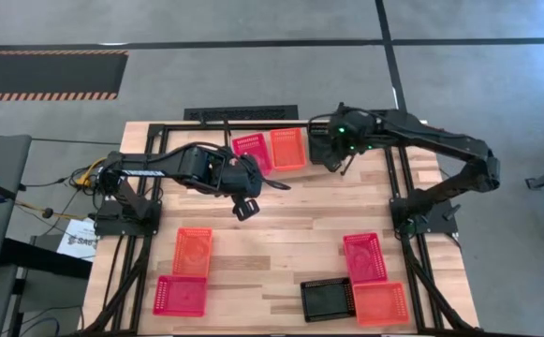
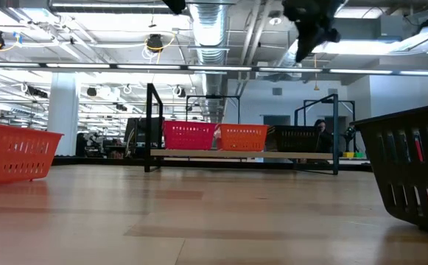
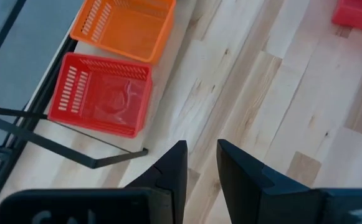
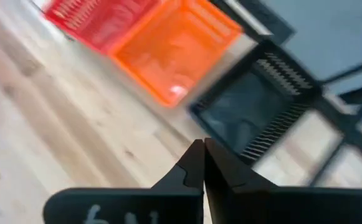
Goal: Stack baskets on shelf by color
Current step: Stack the left orange bin into the orange bin on the shelf
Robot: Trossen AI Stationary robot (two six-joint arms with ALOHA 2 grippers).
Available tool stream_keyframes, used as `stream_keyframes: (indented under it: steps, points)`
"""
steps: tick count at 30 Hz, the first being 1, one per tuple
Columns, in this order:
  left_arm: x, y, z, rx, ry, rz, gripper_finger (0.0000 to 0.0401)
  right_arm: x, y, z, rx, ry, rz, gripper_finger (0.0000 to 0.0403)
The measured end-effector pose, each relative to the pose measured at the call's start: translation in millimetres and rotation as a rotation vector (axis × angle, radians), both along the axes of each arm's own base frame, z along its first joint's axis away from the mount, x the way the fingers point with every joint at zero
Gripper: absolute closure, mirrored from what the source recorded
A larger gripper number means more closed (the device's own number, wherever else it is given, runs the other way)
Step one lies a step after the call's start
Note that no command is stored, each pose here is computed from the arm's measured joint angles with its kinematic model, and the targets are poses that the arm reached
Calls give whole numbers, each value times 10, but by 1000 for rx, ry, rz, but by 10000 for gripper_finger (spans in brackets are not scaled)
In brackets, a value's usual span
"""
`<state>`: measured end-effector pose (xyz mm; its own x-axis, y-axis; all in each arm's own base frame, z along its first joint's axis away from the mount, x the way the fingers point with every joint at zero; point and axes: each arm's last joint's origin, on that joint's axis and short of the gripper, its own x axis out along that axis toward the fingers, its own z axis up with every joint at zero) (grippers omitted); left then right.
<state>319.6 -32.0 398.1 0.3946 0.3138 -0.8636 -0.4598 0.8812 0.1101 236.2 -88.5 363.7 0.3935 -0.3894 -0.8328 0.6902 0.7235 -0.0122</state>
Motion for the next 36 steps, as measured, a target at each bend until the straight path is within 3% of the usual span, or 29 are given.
stream_keyframes:
  steps: [5,9,13,17,22,31,36]
  points:
    - [2,1,1,0,-2,0,326,-28,-82,-95,-2,45,-38,399]
    - [-17,-8,-6,-3,14,6,326,155,-11,-346,59,120,24,398]
    - [-111,-69,-37,-52,77,85,326,288,172,-499,88,199,106,400]
    - [-155,-266,-104,-67,51,170,326,344,343,-561,90,249,168,398]
    - [-293,-606,-331,-114,32,345,326,318,464,-515,81,242,209,400]
    - [-539,-1127,-868,-261,36,766,326,258,539,-357,59,133,228,397]
    - [-574,-1283,-1051,-358,1,900,326,258,597,-295,44,77,261,398]
